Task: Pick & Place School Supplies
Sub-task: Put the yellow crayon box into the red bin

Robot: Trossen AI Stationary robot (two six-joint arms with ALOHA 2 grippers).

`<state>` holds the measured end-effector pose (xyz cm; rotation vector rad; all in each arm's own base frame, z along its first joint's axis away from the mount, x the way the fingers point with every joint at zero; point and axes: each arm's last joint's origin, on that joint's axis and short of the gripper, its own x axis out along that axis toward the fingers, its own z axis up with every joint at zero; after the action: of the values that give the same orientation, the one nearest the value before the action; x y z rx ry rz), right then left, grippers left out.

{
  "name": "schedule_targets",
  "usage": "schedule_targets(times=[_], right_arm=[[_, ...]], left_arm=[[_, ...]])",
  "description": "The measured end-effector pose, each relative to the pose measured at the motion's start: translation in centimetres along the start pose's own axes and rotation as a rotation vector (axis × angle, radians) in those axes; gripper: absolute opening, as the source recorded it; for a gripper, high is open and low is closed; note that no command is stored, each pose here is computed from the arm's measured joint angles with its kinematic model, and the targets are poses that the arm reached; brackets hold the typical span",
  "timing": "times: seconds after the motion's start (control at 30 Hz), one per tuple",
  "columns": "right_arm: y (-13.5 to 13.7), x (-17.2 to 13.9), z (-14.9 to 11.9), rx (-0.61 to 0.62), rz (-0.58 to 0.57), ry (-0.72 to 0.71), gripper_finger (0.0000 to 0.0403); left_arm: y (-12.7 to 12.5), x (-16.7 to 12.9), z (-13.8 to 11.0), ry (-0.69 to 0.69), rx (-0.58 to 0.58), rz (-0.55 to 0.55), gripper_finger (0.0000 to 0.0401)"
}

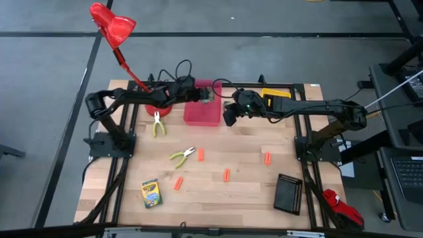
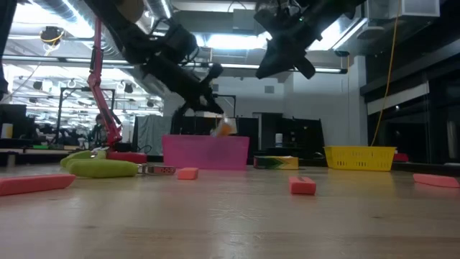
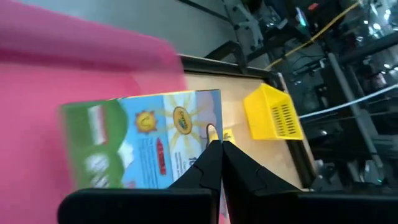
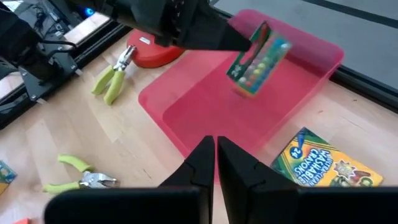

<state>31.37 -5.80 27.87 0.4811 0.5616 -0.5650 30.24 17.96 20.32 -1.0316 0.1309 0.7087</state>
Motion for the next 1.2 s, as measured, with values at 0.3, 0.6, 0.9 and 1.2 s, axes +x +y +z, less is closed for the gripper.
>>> schedule_targets(times=[0.3, 0.6, 0.9, 1.2], right_arm=[[-0.1, 0.0, -0.3, -0.006, -0.013, 0.025, 0.0022], [0.3, -0.2, -0.7, -0.022, -0.014, 0.038, 0.0022], [0.2, -0.2, -0.7, -0.024, -0.031, 0.037, 0.0022], [0.5, -0.2, -0.9, -0.013, -0.036, 0.037, 0.0022]], left_arm=[[-2.0, 2.1, 2.0, 0.038, 0.094, 0.022, 0.0001], [-0.2, 3.2, 2.1, 0.082, 0.084, 0.071, 0.0001], [1.1, 2.8, 2.0, 0.154, 0.131, 0.175, 0.0001], [2.3, 2.6, 2.2, 0.211, 0.186, 0.245, 0.0018]])
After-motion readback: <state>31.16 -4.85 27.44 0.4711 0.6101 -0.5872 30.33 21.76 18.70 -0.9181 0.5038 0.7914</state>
